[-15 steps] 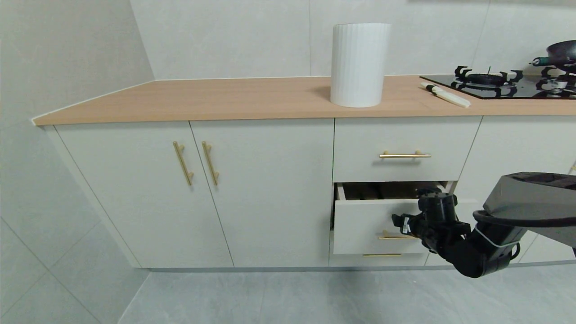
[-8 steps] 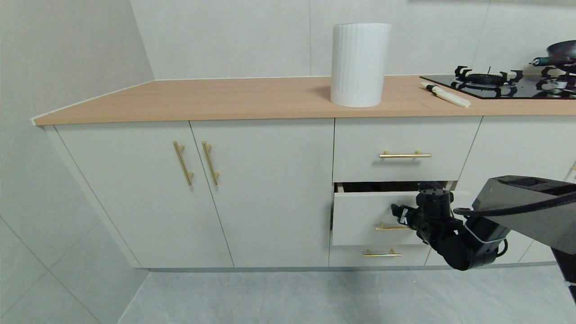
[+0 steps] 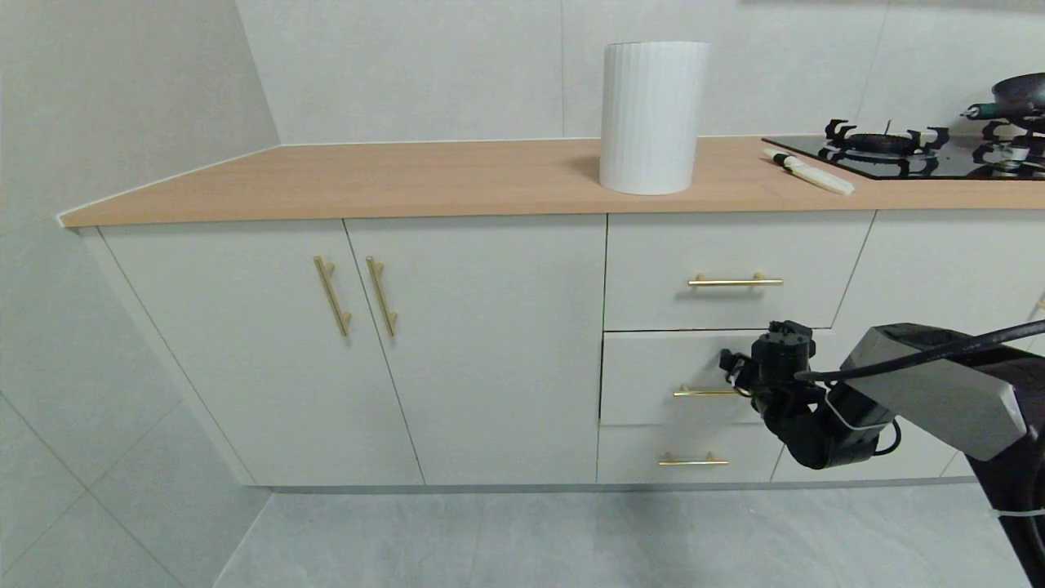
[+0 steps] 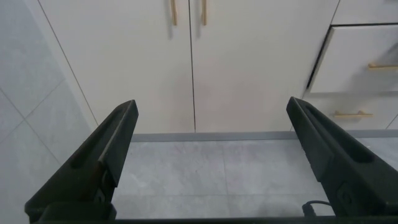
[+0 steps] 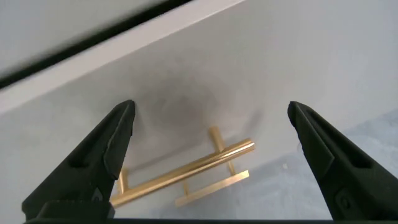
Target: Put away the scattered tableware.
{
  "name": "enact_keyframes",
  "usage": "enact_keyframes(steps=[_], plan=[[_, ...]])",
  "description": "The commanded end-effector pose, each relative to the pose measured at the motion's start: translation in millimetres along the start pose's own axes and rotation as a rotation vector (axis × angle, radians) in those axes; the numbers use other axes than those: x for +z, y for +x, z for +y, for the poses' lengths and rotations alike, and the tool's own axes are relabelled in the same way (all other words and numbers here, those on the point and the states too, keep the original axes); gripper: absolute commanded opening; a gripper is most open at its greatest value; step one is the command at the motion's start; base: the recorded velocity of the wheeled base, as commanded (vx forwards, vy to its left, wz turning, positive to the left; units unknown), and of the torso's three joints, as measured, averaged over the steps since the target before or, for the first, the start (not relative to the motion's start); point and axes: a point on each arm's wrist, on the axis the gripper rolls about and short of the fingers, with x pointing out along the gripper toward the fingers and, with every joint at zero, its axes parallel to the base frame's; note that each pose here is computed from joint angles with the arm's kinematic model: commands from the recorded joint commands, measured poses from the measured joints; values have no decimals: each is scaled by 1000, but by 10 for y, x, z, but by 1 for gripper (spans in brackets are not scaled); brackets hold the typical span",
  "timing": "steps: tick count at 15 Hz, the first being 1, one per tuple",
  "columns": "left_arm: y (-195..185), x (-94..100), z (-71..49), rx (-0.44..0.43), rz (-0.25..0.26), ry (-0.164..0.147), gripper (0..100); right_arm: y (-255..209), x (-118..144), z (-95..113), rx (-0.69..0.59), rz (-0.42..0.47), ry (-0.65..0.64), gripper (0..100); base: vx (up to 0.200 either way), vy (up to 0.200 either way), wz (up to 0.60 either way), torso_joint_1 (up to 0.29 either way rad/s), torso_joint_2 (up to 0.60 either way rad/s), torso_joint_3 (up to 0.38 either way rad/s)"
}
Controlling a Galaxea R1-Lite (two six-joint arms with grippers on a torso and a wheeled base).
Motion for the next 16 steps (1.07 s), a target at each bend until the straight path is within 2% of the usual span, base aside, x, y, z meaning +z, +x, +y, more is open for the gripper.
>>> enact_keyframes(steps=[1, 11, 14, 16], plan=[[0, 2, 0, 0, 0, 0, 100, 100, -14, 1, -15, -26, 24, 100, 0, 0, 0, 0, 0, 0], [0, 2, 0, 0, 0, 0, 100, 266, 71, -34, -65, -98, 71, 100, 0, 0, 0, 0, 0, 0], [0, 2, 0, 0, 0, 0, 100, 83, 170, -41, -61, -74, 61, 100, 0, 0, 0, 0, 0, 0], [1, -3, 0, 0, 2, 0, 100, -399, 363, 21, -4, -18, 35, 100, 0, 0, 0, 0, 0, 0]])
